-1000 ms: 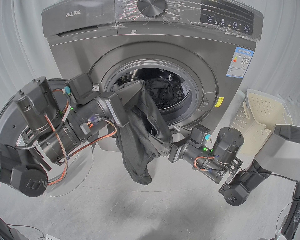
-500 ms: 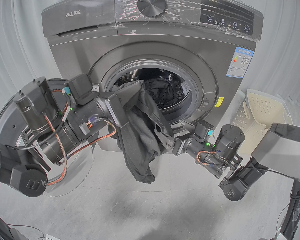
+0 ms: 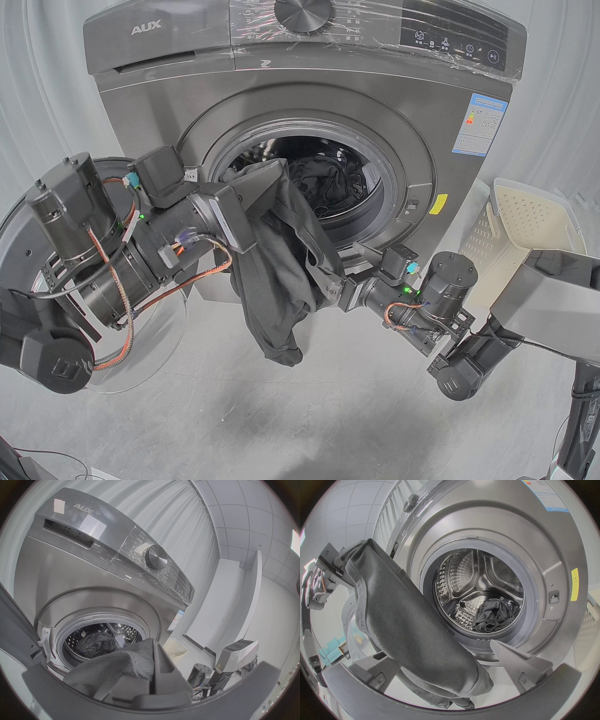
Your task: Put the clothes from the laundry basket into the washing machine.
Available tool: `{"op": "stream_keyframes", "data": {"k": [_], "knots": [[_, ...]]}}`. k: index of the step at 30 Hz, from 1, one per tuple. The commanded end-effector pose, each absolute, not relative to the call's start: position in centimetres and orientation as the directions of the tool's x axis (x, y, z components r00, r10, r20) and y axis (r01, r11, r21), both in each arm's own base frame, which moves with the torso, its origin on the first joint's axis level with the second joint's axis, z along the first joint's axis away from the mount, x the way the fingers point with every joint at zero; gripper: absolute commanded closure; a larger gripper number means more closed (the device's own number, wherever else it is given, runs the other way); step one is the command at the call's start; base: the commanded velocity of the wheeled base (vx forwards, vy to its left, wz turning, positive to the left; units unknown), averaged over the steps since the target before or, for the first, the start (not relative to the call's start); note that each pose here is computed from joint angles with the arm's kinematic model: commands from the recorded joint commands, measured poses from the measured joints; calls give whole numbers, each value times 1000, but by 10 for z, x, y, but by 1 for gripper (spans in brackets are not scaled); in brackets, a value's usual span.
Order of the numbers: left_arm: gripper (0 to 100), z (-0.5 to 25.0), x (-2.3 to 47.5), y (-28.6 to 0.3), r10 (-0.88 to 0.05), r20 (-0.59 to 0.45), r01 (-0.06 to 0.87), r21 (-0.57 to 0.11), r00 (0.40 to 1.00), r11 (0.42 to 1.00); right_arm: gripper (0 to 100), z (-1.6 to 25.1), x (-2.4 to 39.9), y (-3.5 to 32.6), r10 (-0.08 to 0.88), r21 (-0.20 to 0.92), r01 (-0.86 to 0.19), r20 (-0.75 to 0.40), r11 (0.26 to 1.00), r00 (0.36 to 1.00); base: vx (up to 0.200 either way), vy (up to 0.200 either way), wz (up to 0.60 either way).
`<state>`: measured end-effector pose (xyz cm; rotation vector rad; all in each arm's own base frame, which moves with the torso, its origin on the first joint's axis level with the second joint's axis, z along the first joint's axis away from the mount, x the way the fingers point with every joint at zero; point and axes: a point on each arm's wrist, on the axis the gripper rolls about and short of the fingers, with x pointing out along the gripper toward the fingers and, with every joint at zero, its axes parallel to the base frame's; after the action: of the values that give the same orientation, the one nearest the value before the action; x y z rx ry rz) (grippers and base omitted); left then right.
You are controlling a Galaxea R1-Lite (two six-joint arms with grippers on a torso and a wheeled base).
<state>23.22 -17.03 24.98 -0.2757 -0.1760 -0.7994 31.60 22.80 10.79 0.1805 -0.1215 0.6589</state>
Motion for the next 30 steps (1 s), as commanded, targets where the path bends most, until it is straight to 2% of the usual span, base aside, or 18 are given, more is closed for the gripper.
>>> {"op": "stream_keyframes", "data": {"k": [1, 6, 7, 13, 18, 25, 30], "knots": [[100, 252, 231, -170, -681, 265, 728, -176, 683, 662, 0, 95, 324, 231, 594, 129, -611, 150, 781, 790, 0, 0, 0], [100, 253, 231, -169, -679, 268, 728, -175, 683, 663, 0, 91, 326, 232, 591, 115, -606, 142, 787, 794, 0, 0, 0], [100, 253, 231, -169, -679, 269, 728, -175, 683, 663, 100, 91, 326, 231, 590, 115, -605, 142, 788, 795, 0, 0, 0], [100, 252, 231, -168, -679, 265, 726, -176, 685, 665, 100, 98, 325, 227, 583, 113, -600, 156, 792, 798, 0, 0, 0], [100, 250, 230, -168, -679, 261, 726, -184, 686, 663, 100, 125, 310, 214, 577, 107, -603, 198, 791, 792, 0, 0, 0], [100, 240, 225, -162, -681, 222, 716, -197, 698, 670, 100, 168, 264, 177, 589, 93, -623, 240, 777, 772, 0, 0, 0], [100, 228, 219, -161, -691, 181, 714, -201, 700, 671, 100, 184, 227, 158, 608, 99, -648, 263, 755, 749, 0, 0, 0]]}}
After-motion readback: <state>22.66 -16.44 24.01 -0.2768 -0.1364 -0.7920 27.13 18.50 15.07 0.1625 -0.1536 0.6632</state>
